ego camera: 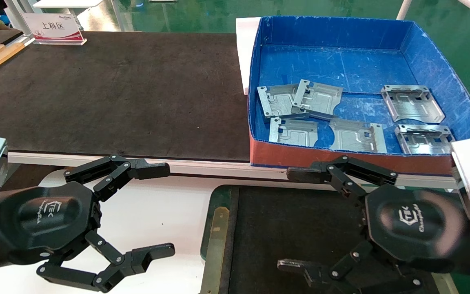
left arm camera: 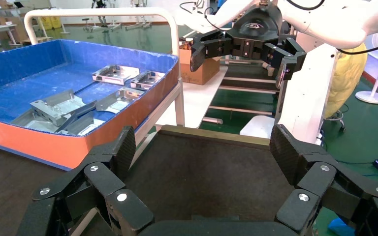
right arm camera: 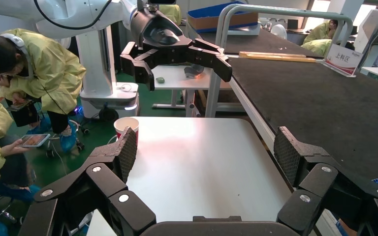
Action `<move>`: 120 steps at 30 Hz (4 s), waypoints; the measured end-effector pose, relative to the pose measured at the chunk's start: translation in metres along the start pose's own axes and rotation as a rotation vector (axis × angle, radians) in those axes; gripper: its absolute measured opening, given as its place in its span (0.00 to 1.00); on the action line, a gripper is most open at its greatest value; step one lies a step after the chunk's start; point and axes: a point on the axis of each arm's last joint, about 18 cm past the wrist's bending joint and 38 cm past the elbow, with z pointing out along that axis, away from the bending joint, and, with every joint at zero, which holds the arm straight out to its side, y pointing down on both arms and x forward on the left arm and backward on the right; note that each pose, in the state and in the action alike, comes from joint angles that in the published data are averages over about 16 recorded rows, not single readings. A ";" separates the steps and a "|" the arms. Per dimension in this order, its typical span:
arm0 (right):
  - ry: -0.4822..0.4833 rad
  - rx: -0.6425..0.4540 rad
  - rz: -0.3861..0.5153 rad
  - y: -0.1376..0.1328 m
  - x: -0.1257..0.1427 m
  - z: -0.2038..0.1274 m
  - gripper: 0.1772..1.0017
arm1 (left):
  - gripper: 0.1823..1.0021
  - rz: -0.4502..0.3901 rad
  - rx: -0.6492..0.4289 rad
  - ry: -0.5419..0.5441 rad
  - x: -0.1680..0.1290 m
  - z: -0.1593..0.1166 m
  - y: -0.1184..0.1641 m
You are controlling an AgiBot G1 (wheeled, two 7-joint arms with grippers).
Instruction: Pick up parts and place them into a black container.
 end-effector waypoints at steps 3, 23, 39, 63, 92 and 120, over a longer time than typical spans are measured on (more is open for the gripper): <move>0.000 0.000 0.000 0.000 0.000 0.000 1.00 | 1.00 0.000 0.000 0.000 0.000 0.000 0.000; 0.000 0.000 0.000 0.000 0.000 0.000 1.00 | 0.97 0.000 0.000 0.000 0.000 0.000 0.000; 0.000 0.000 0.000 0.000 0.000 0.000 1.00 | 0.71 0.000 0.000 0.000 0.000 0.000 0.000; 0.000 0.000 0.000 0.000 0.000 0.000 1.00 | 0.12 0.000 0.000 0.000 0.000 0.000 0.000; 0.308 -0.003 -0.028 0.004 0.099 -0.023 1.00 | 0.14 0.000 0.000 0.000 0.000 0.000 0.000; 0.805 -0.108 0.092 0.020 0.228 -0.083 1.00 | 0.82 0.000 0.000 0.000 0.000 0.000 0.000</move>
